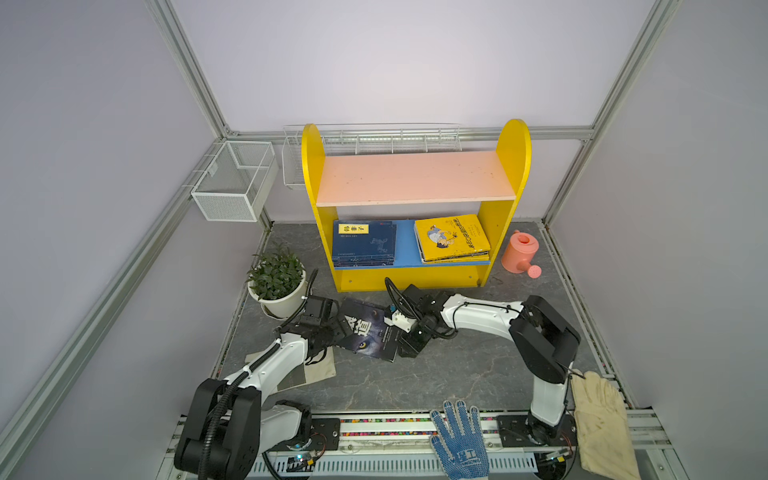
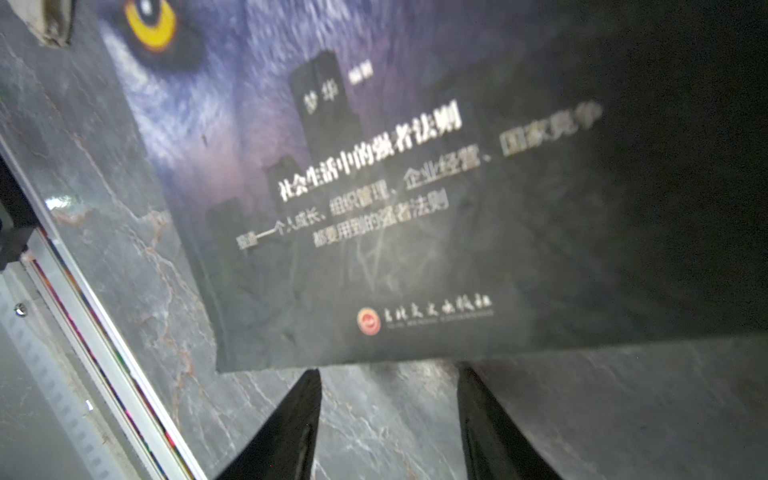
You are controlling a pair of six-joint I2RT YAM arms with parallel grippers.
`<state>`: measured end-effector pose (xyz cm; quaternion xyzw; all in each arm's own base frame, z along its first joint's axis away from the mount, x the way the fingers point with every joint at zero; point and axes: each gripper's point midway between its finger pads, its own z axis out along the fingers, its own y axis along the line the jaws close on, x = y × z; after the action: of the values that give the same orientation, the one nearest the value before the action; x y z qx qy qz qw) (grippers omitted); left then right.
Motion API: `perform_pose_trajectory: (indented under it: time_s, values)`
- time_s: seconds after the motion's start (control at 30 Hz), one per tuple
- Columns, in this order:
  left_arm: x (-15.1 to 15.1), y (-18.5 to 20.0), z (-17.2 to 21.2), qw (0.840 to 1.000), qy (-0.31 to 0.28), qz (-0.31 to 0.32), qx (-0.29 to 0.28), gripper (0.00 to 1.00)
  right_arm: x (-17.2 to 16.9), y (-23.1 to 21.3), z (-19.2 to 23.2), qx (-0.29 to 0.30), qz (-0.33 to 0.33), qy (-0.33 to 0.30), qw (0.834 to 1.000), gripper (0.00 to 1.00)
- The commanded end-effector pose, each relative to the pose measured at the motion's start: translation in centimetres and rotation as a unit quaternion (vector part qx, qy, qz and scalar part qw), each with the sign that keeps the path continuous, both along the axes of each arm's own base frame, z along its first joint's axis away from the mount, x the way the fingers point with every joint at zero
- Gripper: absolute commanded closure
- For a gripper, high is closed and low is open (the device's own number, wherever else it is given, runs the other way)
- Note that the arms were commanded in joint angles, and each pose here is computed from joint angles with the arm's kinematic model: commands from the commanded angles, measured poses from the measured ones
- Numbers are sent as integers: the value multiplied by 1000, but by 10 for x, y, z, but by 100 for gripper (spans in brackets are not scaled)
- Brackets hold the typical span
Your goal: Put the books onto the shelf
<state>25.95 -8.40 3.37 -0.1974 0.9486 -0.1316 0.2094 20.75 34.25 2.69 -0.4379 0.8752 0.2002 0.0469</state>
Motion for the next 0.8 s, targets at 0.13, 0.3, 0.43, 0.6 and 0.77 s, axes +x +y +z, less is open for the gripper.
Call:
perform_pose_trajectory:
  time_s: [0.13,0.3,0.43,0.6,0.77]
  values:
    - [-29,-57,6,989,33,-141,-2,12,41,-3,19,63,-84,-2,994,44]
    - [-46,-83,16,976,39,-215,12,13,69,-29,31,96,-175,0,980,43]
    - [-51,-105,23,966,39,-255,0,13,83,-52,33,99,-227,-3,969,43]
    - [-33,-101,37,979,-2,-202,0,13,84,-65,37,99,-242,-16,965,43]
    - [-19,-79,51,990,-32,-130,35,12,80,-69,38,103,-242,-18,965,43]
